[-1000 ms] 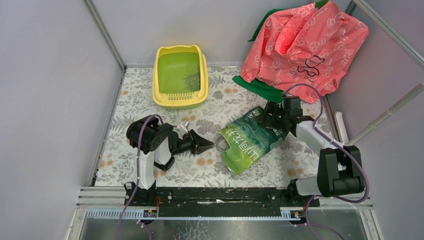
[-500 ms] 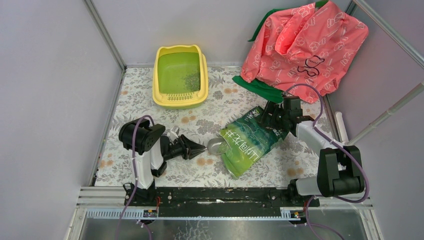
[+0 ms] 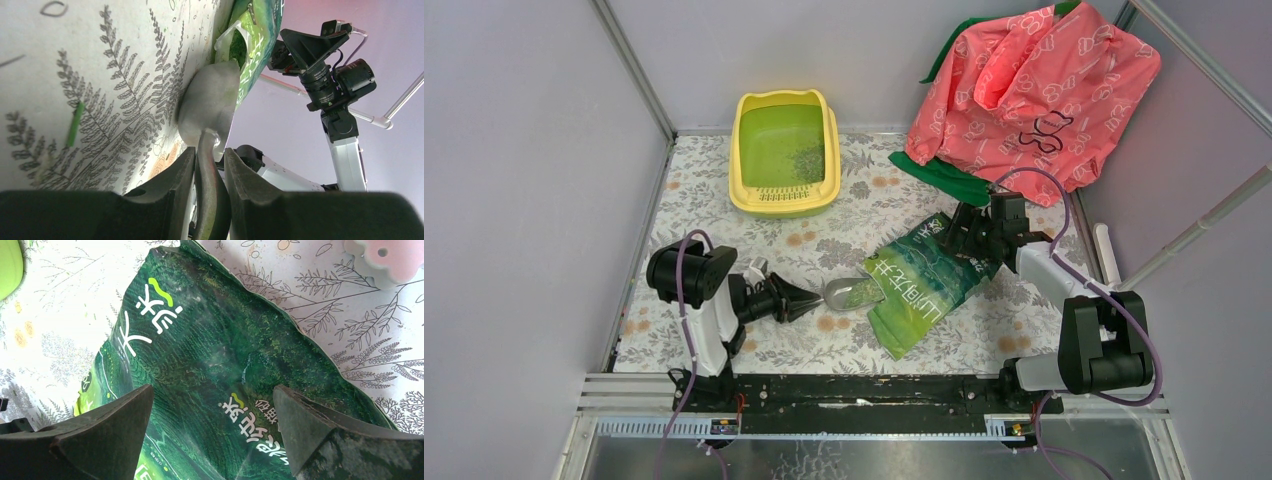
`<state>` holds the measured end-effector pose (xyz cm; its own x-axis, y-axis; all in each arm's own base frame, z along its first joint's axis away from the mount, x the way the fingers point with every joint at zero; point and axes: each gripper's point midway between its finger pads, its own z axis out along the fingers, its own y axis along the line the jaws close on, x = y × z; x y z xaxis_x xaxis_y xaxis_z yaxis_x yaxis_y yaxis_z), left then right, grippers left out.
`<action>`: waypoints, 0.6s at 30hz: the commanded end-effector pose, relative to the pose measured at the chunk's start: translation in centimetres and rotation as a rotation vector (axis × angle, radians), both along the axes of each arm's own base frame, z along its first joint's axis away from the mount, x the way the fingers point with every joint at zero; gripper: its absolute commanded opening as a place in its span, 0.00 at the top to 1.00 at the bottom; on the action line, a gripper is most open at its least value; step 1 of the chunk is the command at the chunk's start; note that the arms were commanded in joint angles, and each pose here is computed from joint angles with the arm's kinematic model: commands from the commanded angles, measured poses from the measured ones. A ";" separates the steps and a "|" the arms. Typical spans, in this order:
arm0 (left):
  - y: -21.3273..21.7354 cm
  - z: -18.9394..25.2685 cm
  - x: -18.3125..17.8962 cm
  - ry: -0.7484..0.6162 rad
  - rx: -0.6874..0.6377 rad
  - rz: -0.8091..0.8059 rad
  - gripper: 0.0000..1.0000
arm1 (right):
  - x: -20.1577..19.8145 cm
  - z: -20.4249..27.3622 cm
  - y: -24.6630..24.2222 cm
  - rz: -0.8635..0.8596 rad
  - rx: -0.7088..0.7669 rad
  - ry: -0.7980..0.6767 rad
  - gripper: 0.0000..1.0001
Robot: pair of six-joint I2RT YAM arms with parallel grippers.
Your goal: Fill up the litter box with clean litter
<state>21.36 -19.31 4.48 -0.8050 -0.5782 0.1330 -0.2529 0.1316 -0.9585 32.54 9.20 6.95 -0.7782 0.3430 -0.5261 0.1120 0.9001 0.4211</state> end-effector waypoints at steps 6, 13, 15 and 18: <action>1.6 -0.6 -2.8 0.026 0.014 -0.006 1.00 | -0.2 0.3 0.7 0.031 0.013 0.000 0.03; 2.2 -1.1 -3.2 0.043 0.018 -0.002 1.00 | 1.3 1.4 1.4 0.037 0.039 -0.018 0.03; 2.4 -1.3 -3.4 0.053 0.022 -0.001 1.00 | 1.6 1.5 1.4 0.036 0.039 -0.019 0.03; 2.8 -1.7 -3.9 0.065 0.026 -0.002 1.00 | 2.0 1.6 1.4 0.036 0.036 -0.020 0.03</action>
